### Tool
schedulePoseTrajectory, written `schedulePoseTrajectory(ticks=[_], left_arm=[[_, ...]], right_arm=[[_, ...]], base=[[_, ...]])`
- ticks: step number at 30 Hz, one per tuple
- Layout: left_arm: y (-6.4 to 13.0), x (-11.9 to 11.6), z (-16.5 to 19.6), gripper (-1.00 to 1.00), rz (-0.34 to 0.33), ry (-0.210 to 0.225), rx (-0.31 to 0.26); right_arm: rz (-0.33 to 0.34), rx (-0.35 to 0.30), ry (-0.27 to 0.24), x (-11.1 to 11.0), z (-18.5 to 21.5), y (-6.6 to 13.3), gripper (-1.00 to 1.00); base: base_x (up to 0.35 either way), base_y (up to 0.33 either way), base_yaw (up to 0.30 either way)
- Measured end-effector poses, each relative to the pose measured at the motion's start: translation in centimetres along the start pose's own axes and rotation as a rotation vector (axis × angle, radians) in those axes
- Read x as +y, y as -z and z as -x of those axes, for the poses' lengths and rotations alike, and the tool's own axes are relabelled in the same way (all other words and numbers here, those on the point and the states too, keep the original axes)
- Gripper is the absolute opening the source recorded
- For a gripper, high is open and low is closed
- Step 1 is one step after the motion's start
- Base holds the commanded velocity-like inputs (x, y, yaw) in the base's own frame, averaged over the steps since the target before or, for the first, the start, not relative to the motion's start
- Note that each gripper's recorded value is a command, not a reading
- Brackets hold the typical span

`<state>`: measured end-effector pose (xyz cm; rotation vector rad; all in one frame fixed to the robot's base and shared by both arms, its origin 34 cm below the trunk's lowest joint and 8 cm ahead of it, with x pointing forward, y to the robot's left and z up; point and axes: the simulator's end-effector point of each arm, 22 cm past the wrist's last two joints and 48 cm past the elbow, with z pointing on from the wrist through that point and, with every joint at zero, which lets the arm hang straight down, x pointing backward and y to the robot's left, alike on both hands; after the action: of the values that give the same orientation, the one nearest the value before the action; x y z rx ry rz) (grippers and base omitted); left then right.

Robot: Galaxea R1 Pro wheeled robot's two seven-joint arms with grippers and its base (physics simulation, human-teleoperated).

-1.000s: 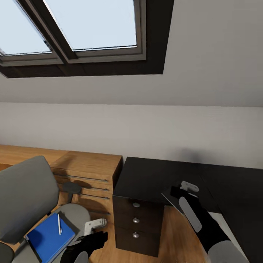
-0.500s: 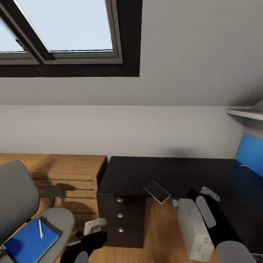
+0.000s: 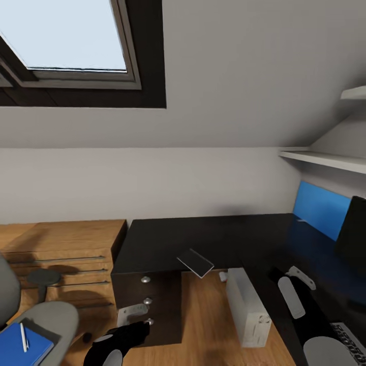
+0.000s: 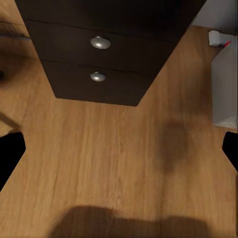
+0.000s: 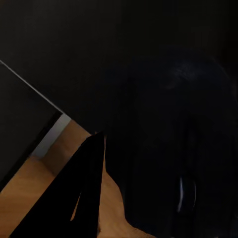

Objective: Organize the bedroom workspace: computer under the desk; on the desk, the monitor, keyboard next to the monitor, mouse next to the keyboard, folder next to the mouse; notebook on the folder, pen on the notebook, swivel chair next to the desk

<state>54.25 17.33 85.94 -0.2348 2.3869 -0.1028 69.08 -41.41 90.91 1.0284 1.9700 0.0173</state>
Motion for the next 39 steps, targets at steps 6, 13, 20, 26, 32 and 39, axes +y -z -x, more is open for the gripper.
schedulePoseTrajectory(ticks=[6,13,20,26,32,39], left_arm=[[0.0,0.0,0.1,1.00,0.000,0.001,-0.002],[0.0,0.0,0.1,1.00,0.000,0.002,-0.002],[0.0,0.0,0.1,1.00,0.000,0.001,-0.002],[0.0,0.0,0.1,1.00,-0.001,0.002,-0.002],[0.6,-0.7,1.1,1.00,-0.015,0.018,-0.028],[1.0,-0.6,1.9,1.00,-0.017,0.016,-0.047]], right_arm=[[-0.009,-0.010,-0.007,-0.3,-0.1,-0.2,-1.00],[-0.036,-0.017,0.040,-1.0,-0.6,-0.5,-1.00],[-0.074,-0.025,0.109,-2.1,-1.1,-0.8,-1.00],[-0.074,-0.028,0.127,-2.0,-1.2,-0.8,-1.00],[-0.051,-0.009,0.124,-0.3,-2.5,-0.7,-1.00],[-0.039,0.033,0.084,0.6,-4.5,0.0,-1.00]], base=[[0.000,0.000,-0.289],[0.000,0.000,-0.289],[0.000,0.000,-0.256],[0.000,0.000,-0.040],[0.000,0.000,0.000],[0.000,0.000,0.000]])
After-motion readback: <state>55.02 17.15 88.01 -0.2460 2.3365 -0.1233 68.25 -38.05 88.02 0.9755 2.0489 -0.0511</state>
